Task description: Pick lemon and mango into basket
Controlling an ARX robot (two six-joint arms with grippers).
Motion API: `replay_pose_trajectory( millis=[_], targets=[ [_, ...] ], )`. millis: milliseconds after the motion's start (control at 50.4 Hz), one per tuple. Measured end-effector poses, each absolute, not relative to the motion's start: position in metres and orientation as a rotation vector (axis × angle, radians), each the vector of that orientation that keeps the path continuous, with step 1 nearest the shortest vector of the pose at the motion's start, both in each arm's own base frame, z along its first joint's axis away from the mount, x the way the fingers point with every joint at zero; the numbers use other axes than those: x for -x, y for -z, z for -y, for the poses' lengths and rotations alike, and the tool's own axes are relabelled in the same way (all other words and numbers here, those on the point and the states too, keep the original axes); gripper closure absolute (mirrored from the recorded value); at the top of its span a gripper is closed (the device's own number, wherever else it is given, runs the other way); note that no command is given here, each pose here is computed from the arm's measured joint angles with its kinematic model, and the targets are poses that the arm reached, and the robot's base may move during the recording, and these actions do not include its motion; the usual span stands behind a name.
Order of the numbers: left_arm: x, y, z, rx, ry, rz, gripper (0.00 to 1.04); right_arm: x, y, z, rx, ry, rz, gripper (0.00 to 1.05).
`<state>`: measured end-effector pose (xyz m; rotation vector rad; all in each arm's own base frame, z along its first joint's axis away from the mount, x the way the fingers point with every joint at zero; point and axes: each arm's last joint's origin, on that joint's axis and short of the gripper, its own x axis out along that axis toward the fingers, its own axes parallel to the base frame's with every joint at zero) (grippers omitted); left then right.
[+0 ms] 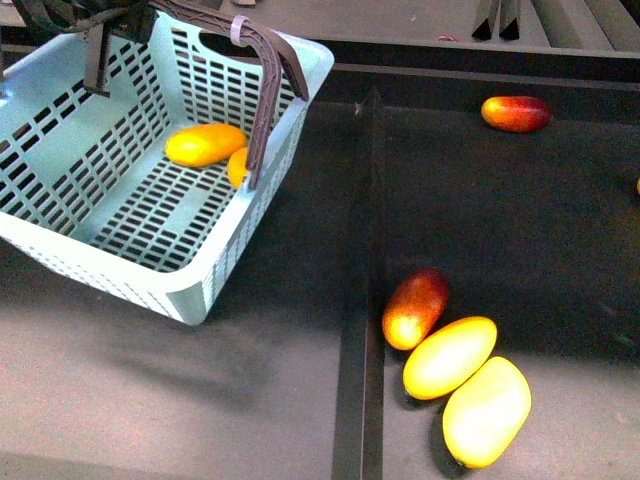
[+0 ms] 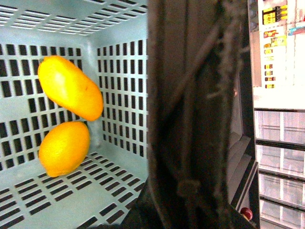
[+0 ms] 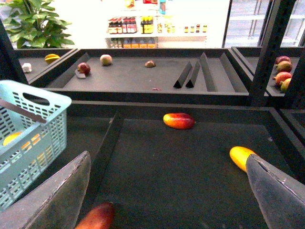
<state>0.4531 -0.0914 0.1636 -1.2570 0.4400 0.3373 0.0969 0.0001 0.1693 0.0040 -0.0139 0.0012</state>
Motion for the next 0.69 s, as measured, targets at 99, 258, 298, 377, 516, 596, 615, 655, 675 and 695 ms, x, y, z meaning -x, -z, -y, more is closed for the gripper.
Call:
replay_pose_trajectory(
  millis=[99,258,298,377,516,596,615,655,675,695],
  targets=[
    [-0.449,-0.154,0.093,1.301,-0.359,-0.447,1.01,-0.097,-0.169,0.0,-0.004,-0.001,0.014,0.09],
    [-0.439,-0.144,0.091,1.36,-0.43,-0.43,0.88,-0.097,-0.169,0.0,-0.004,-0.001,0.014,0.09],
    [-0.436,-0.144,0.09,1.363,-0.436,-0.431,0.79,-0.097,-0.169,0.0,-0.004,-0.001,0.014,0.09],
    [-0.426,-0.15,0.089,1.369,-0.44,-0.422,0.6,-0.097,-0.169,0.0,-0.004,-0.001,0.014,0.09],
    [-0.384,-0.179,0.076,1.372,-0.55,-0.344,0.27,-0.097,-0.169,0.0,-0.004,-0.001,0.014,0.09],
    [-0.354,-0.193,0.068,1.299,-0.65,-0.319,0.11,-0.097,-0.169,0.0,-0.004,-0.001,0.014,0.09],
    [-0.347,-0.197,0.068,1.281,-0.666,-0.317,0.08,-0.097,-0.169,0.0,-0.004,-0.001,0.014,0.09],
    [-0.336,-0.206,0.068,1.254,-0.682,-0.31,0.06,-0.097,-0.169,0.0,-0.004,-0.001,0.014,0.09],
    [-0.331,-0.212,0.07,1.247,-0.683,-0.305,0.07,-0.097,-0.169,0.0,-0.004,-0.001,0.014,0.09],
    [-0.323,-0.22,0.073,1.239,-0.679,-0.3,0.08,-0.097,-0.169,0.0,-0.004,-0.001,0.014,0.09]
  ],
)
